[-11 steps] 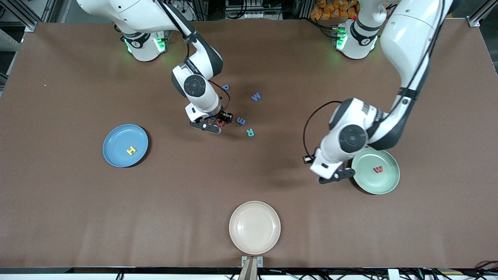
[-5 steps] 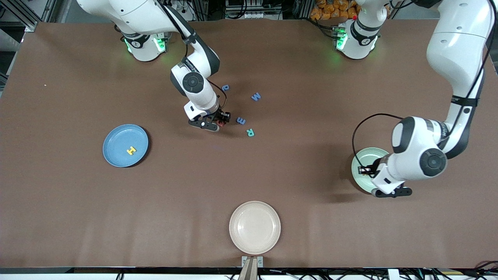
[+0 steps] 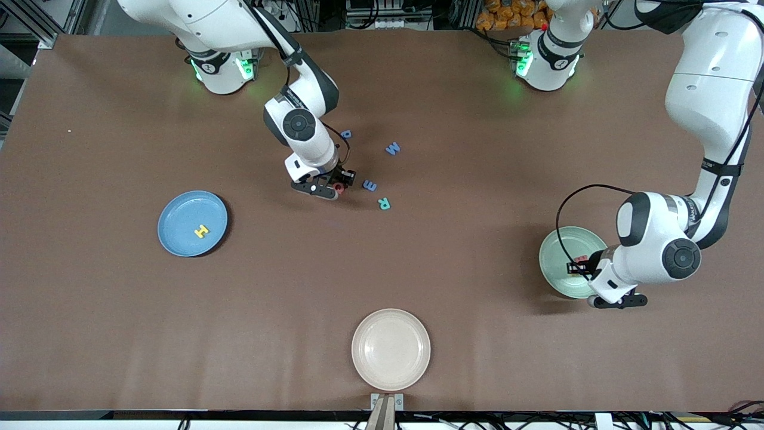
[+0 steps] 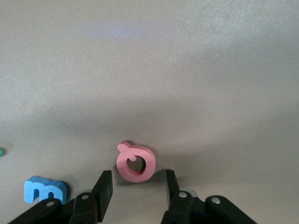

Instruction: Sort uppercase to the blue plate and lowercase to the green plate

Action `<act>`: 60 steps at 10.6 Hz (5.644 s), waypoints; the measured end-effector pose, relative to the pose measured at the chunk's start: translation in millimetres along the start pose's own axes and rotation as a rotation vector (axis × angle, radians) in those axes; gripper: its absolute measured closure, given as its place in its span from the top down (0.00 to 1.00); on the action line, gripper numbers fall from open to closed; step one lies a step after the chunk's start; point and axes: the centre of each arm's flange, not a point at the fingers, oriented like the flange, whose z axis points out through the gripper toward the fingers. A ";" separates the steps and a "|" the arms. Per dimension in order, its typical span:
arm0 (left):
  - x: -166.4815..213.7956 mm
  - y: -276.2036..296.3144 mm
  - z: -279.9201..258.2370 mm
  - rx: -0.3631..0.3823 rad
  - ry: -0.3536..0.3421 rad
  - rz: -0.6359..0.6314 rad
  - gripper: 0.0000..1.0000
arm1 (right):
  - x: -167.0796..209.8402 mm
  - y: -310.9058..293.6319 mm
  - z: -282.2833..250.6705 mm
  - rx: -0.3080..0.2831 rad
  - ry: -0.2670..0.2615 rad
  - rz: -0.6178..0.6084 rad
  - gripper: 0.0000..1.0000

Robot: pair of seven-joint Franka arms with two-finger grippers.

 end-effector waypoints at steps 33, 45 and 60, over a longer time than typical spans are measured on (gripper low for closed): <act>-188.3 428.1 -6.2 -0.022 -0.091 -0.885 1.00 | 63.8 27.3 -21.8 -0.034 0.041 -0.045 0.33; -285.1 503.8 86.9 -0.102 -0.109 -1.053 1.00 | 236.5 293.0 -98.9 -0.161 -0.075 -0.562 0.33; -293.6 509.7 101.2 -0.157 -0.084 -1.022 0.28 | 224.2 304.7 -77.4 -0.025 -0.286 -0.537 0.61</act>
